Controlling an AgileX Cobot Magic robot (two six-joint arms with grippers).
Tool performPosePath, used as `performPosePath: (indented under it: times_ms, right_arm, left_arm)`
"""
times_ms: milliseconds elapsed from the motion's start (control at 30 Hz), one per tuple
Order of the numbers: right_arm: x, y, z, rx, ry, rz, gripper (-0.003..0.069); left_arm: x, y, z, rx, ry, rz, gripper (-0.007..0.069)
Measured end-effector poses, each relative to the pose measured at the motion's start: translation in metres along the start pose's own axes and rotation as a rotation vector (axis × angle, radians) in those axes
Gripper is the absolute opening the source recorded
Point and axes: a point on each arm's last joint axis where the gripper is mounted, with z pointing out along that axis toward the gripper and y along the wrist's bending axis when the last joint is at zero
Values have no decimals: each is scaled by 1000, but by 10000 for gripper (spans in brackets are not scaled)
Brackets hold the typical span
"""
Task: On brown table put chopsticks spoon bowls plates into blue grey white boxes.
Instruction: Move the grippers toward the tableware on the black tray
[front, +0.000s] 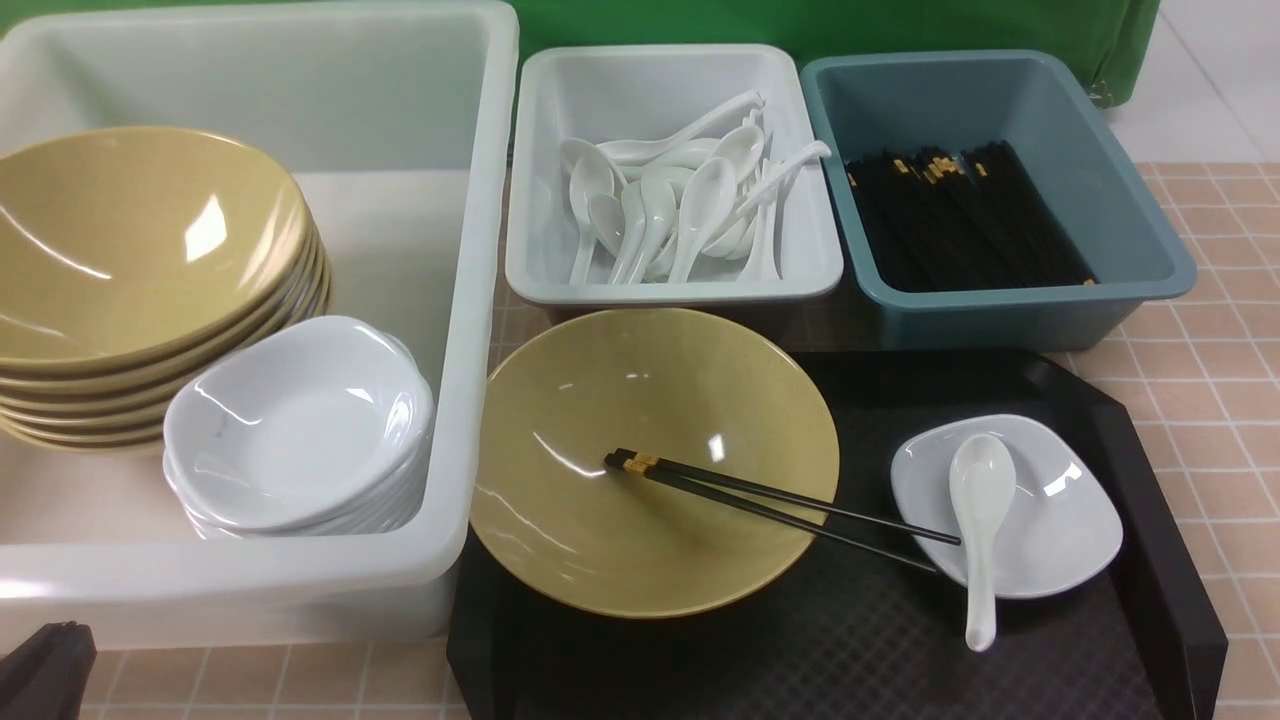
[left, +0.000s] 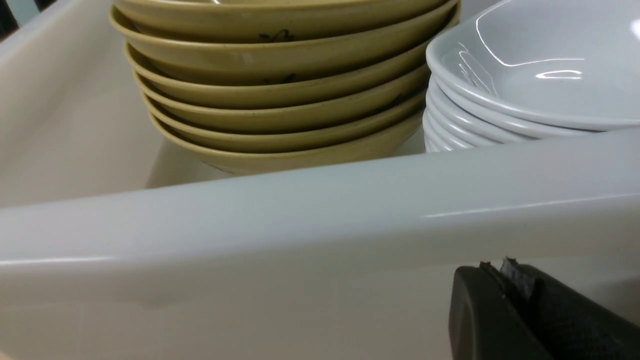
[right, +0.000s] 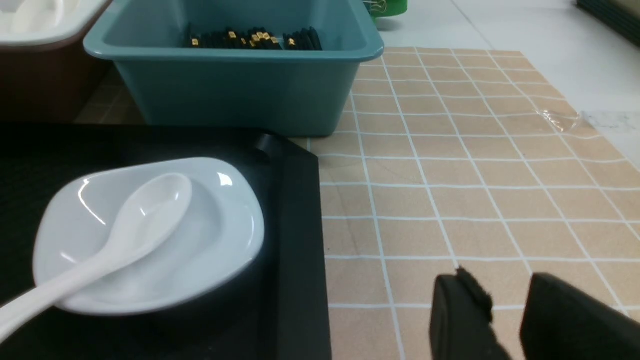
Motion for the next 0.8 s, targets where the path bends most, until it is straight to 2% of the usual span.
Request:
performPosePath:
  times_ms: [800]
  right_arm:
    - [0, 0, 0, 0, -1, 44, 237]
  left_arm:
    - [0, 0, 0, 0, 0, -1, 1]
